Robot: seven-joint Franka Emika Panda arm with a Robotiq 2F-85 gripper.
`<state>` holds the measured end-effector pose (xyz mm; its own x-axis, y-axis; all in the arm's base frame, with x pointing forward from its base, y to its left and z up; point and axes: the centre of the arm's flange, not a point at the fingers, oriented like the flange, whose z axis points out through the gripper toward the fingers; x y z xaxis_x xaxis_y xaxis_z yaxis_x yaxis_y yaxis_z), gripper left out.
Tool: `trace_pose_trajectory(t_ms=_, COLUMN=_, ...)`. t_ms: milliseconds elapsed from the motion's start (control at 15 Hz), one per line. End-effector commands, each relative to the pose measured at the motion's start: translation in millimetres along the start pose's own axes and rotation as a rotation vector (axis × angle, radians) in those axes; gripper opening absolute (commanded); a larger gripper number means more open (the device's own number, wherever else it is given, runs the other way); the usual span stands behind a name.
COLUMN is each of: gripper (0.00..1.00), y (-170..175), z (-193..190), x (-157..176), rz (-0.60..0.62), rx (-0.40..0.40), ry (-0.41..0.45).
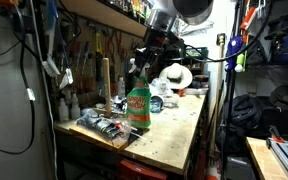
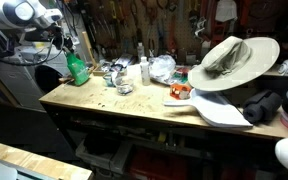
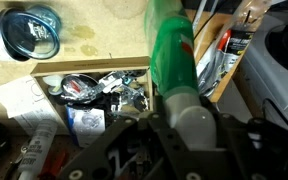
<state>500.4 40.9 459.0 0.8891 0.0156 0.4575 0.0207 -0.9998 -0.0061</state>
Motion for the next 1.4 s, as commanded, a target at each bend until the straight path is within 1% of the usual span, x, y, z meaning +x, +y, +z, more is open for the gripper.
trace_pose_trajectory(t_ms=0, gripper=0.13, y=-2, z=-2, x=11, rz=0.001, rx=0.009, ry=0.057)
trace_pose_trajectory(t_ms=67, gripper=0.38, y=0, z=5, x=2, rz=0.0, rx=0.002, ry=0.012)
trace_pose_trajectory(t_ms=467, gripper=0.38, y=0, z=9, x=3, rz=0.001, rx=0.003, ry=0.015)
trace_pose_trajectory(t_ms=533, gripper=0.13, y=0, z=9, x=3, rz=0.001, rx=0.003, ry=0.015)
trace_pose_trajectory(t_ms=600, gripper=0.13, y=-1, z=12, x=3, rz=-0.01, rx=0.0, ry=-0.001)
trace_pose_trajectory(t_ms=733, gripper=0.13, y=-3, z=24, x=9, rz=0.003, rx=0.005, ry=-0.003)
trace_pose_trajectory(t_ms=1333, gripper=0.13, y=-9, z=32, x=38, rz=0.002, rx=0.021, ry=0.021)
